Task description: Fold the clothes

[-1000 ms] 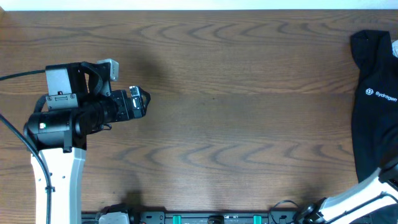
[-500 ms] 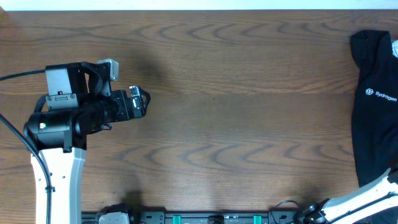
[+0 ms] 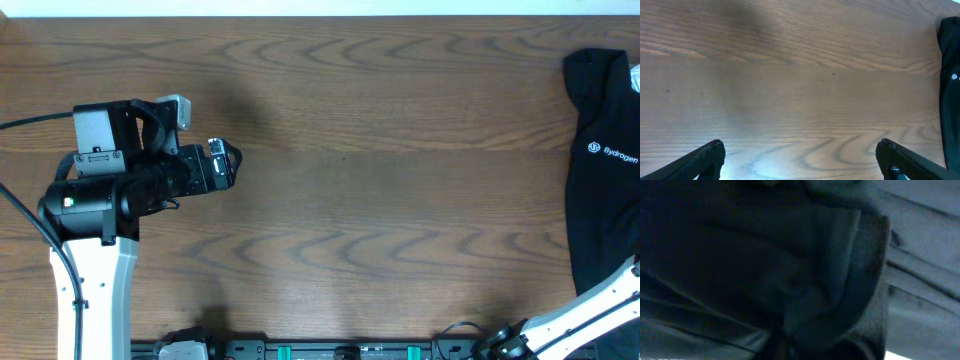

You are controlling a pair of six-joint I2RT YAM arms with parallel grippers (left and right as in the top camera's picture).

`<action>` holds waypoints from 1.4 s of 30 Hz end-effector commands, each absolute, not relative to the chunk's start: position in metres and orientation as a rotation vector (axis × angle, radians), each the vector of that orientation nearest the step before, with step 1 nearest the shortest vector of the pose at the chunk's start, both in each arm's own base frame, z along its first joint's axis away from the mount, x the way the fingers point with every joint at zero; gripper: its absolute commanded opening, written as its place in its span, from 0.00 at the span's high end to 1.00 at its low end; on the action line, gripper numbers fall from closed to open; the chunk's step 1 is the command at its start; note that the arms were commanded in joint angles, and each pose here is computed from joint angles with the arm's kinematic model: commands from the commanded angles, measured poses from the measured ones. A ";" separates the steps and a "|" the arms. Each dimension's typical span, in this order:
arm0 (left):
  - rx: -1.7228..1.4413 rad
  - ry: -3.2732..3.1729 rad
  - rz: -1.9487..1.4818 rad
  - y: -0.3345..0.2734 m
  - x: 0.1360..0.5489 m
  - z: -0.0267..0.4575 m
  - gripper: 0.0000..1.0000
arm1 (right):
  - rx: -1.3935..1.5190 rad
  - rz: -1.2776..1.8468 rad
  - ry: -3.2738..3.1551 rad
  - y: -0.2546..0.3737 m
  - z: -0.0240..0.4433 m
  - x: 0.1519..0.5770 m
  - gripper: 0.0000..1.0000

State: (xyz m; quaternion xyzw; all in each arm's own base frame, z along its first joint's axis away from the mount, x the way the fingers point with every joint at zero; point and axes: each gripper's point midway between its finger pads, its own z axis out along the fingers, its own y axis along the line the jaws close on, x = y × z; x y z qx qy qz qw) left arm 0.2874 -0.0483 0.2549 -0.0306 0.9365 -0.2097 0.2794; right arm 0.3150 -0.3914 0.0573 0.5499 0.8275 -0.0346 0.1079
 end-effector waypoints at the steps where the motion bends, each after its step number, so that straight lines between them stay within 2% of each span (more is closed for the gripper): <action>1: -0.052 2.493 -0.554 -0.049 0.288 0.262 0.02 | 1.534 0.082 2.390 -0.378 0.077 0.338 0.98; 9: -0.051 2.488 -0.554 -0.049 0.287 0.263 0.02 | 1.211 0.448 2.277 -0.314 0.182 0.377 0.98; 11: -0.046 2.473 -0.551 -0.049 0.284 0.269 0.02 | 1.136 0.488 2.276 -0.291 0.207 0.381 0.96; 18: 0.006 2.311 -0.514 -0.050 0.274 0.327 0.02 | 0.785 0.549 2.364 -0.183 0.263 0.411 0.99; 24: 0.036 2.149 -0.440 -0.046 0.254 0.384 0.02 | 0.406 0.652 2.528 -0.056 0.262 0.436 0.99; 30: -0.066 2.088 -0.219 -0.015 0.231 0.408 0.02 | -0.006 0.672 2.640 0.074 0.253 0.434 0.98; 36: -0.147 2.067 -0.076 0.007 0.216 0.413 0.02 | -0.413 0.666 2.717 0.200 0.230 0.400 0.96; 42: -0.198 2.078 0.011 0.021 0.211 0.410 0.02 | -0.867 0.662 2.770 0.312 0.181 0.337 0.95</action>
